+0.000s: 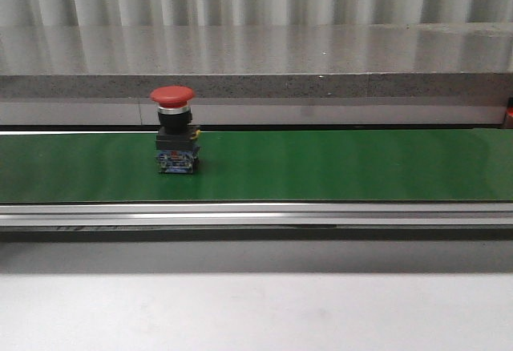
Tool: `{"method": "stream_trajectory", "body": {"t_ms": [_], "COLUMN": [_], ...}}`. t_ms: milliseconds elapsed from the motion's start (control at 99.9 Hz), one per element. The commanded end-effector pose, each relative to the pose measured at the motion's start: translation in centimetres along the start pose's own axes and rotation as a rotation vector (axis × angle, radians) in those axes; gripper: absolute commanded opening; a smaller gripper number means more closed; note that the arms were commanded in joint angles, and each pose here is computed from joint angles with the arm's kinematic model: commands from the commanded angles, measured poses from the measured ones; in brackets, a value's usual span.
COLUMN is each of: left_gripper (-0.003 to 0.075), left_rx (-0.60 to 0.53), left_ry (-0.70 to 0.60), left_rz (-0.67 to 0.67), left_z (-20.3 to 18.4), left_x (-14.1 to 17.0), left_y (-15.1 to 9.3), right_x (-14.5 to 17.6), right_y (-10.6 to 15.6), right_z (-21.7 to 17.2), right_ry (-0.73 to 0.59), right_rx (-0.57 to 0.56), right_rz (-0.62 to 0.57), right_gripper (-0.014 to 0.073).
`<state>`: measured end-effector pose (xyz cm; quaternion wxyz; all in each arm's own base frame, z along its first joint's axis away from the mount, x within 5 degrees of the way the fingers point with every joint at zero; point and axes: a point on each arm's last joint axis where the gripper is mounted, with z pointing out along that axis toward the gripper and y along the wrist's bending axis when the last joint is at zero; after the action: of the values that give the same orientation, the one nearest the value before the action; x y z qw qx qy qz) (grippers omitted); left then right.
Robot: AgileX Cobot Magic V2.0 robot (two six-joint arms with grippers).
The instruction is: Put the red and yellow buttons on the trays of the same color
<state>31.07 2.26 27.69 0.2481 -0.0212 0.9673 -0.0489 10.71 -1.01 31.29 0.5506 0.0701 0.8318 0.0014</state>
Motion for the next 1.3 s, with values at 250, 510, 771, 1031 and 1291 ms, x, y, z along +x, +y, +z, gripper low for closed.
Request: {"method": "stream_trajectory", "body": {"t_ms": [250,510,771,1031,1291], "left_gripper": [-0.0016,0.0254,0.0671,0.067,0.067], "left_rx": [0.0,0.006,0.034,0.071,0.07], "left_ry": [-0.059,-0.024,-0.035,-0.162,-0.408], "left_rz": [0.003,-0.002,0.05,0.13,0.144], "left_z": [-0.3,0.5,0.0,-3.6,-10.0], "left_x": [-0.7,-0.5,-0.7,-0.7,0.2], "left_y": [-0.2,-0.1,-2.0,-4.7,-5.1], "right_x": [-1.4,-1.4,-1.4,-1.4,-1.4], "right_y": [0.1,0.1,0.1,0.1,0.1], "right_z": [-0.4,-0.4,-0.4,-0.4,-0.4], "right_ry": [-0.095,-0.093,-0.092,-0.092,-0.092], "right_rx": [-0.001,-0.001,-0.001,-0.001,-0.001], "right_rz": [-0.008,-0.008,-0.008,-0.008,-0.008], "right_gripper": [-0.0067,-0.0067,-0.0067,-0.0067,-0.0067]}}
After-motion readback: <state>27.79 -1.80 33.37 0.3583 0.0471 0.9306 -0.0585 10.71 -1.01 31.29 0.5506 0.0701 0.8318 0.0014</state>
